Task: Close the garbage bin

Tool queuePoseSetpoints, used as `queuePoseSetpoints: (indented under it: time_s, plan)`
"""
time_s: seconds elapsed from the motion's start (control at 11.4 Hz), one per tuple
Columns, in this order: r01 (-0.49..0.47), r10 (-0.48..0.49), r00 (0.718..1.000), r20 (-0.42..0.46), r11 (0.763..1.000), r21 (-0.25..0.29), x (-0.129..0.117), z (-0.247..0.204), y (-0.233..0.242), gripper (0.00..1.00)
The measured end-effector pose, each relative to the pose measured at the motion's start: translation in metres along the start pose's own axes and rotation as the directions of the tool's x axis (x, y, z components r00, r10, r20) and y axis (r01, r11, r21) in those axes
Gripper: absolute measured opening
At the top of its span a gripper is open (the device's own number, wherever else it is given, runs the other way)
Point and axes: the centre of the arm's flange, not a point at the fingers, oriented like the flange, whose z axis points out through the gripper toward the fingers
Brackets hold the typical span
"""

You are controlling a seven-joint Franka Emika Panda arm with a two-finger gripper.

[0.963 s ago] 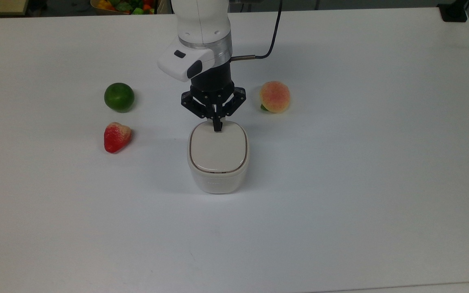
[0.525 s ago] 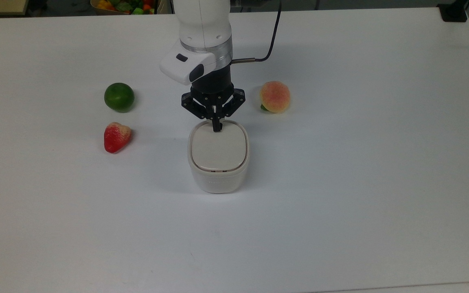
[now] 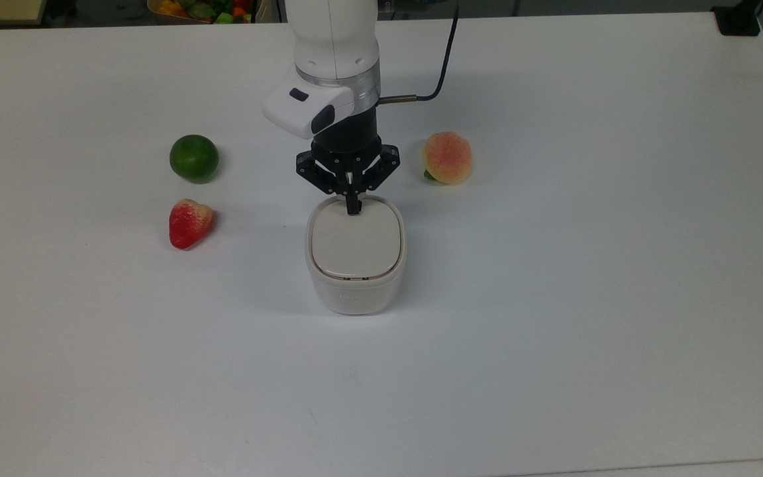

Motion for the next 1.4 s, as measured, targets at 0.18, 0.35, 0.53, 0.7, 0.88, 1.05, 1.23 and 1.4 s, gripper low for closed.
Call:
queuePoseSetpoints:
  time_s: [0.18, 0.35, 0.53, 0.7, 0.88, 1.05, 1.23, 1.4]
  plan:
    - [-0.001, 0.001, 1.0, -0.003, 1.0, 0.0, 0.0, -0.001, 0.0, 0.01]
    - [-0.003, 0.003, 1.0, -0.012, 1.0, 0.0, 0.002, -0.009, 0.002, 0.01]
    - [-0.008, 0.008, 1.0, -0.001, 1.0, 0.002, 0.0, -0.026, 0.005, 0.01]
    - [-0.025, 0.024, 0.999, 0.044, 0.999, 0.022, -0.005, -0.056, 0.007, 0.07]
    - [-0.05, 0.047, 0.997, 0.066, 0.997, 0.05, -0.012, -0.092, 0.012, 0.29]
    - [-0.051, 0.046, 0.995, 0.087, 0.997, 0.059, -0.019, -0.121, 0.012, 0.58]
    - [-0.049, 0.04, 0.991, 0.127, 0.997, 0.065, -0.029, -0.146, 0.011, 0.89]
    - [-0.056, 0.042, 0.982, 0.186, 0.996, 0.07, -0.044, -0.175, 0.016, 1.0]
